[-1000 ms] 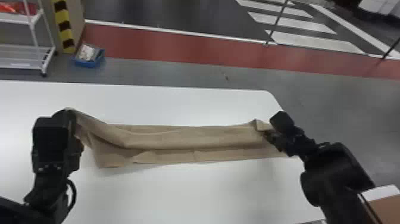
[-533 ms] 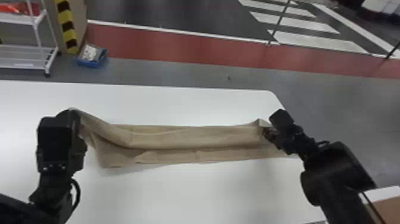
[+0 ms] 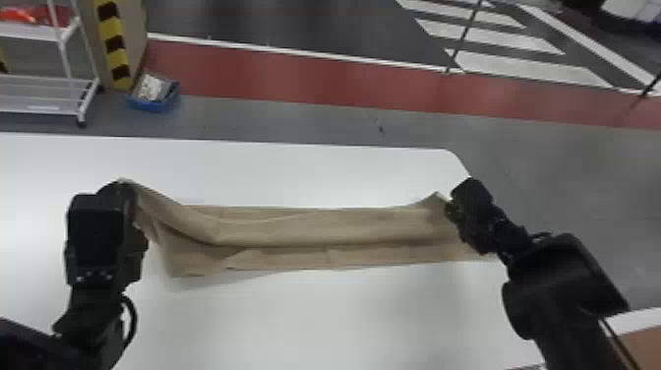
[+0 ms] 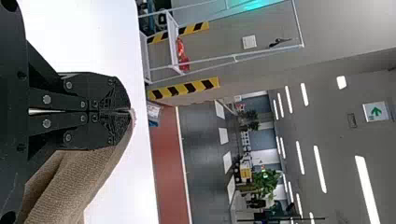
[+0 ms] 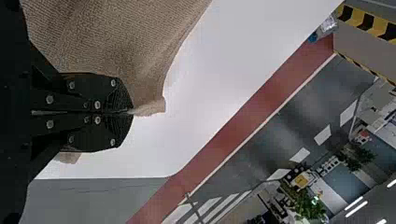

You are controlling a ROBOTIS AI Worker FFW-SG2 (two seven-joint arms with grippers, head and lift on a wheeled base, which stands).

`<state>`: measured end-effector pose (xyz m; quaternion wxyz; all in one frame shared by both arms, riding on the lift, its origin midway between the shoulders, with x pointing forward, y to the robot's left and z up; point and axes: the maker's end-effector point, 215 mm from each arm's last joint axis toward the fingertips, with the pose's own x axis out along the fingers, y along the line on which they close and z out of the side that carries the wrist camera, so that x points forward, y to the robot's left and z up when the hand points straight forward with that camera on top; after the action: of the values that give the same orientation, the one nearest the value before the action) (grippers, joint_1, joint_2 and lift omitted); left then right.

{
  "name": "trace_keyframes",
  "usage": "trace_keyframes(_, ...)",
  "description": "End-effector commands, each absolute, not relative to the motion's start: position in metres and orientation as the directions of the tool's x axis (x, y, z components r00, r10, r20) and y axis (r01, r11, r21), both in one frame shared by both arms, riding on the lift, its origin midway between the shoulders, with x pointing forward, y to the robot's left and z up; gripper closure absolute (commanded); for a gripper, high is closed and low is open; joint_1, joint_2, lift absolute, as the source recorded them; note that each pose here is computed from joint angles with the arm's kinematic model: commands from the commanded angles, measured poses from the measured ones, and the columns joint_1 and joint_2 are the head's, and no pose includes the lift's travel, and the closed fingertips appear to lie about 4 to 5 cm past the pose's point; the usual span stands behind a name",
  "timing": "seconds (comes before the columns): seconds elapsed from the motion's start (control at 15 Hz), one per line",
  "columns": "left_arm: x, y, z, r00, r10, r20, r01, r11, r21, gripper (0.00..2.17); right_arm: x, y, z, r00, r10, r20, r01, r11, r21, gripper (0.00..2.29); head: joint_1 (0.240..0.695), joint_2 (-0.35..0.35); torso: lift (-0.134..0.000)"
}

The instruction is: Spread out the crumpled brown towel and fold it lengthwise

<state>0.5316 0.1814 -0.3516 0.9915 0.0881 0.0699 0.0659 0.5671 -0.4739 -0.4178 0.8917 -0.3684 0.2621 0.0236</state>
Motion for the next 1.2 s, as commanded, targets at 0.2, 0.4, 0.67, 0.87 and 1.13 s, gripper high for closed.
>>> trace_keyframes(0.2, 0.527, 0.192, -0.330, 0.981, 0.166, -0.102, -0.145, 0.971, 0.189, 1.80, 0.552, -0.522, -0.367, 0.910, -0.078, -0.408, -0.108, 0.904, -0.413, 1.66, 0.695, -0.295, -0.123)
trace_keyframes(0.4, 0.527, 0.198, -0.309, 0.981, 0.178, -0.083, -0.159, 0.967, 0.197, 1.80, 0.545, -0.556, -0.343, 0.922, -0.107, -0.371, -0.037, 0.932, -0.360, 1.66, 0.695, -0.324, -0.123)
trace_keyframes(0.67, 0.504, 0.216, -0.281, 0.972, 0.224, -0.063, -0.200, 0.942, 0.269, 1.80, 0.527, -0.588, -0.302, 0.947, -0.119, -0.297, 0.036, 0.961, -0.273, 1.65, 0.681, -0.350, -0.123)
trace_keyframes(0.87, 0.484, 0.230, -0.263, 0.966, 0.249, -0.065, -0.219, 0.928, 0.300, 1.80, 0.519, -0.585, -0.287, 0.957, -0.073, -0.282, 0.023, 0.984, -0.179, 1.65, 0.667, -0.350, -0.123)
trace_keyframes(1.13, 0.497, 0.226, -0.248, 0.971, 0.233, -0.057, -0.205, 0.930, 0.306, 1.80, 0.538, -0.537, -0.295, 0.956, 0.020, -0.291, -0.061, 0.989, -0.132, 1.65, 0.663, -0.350, -0.123)
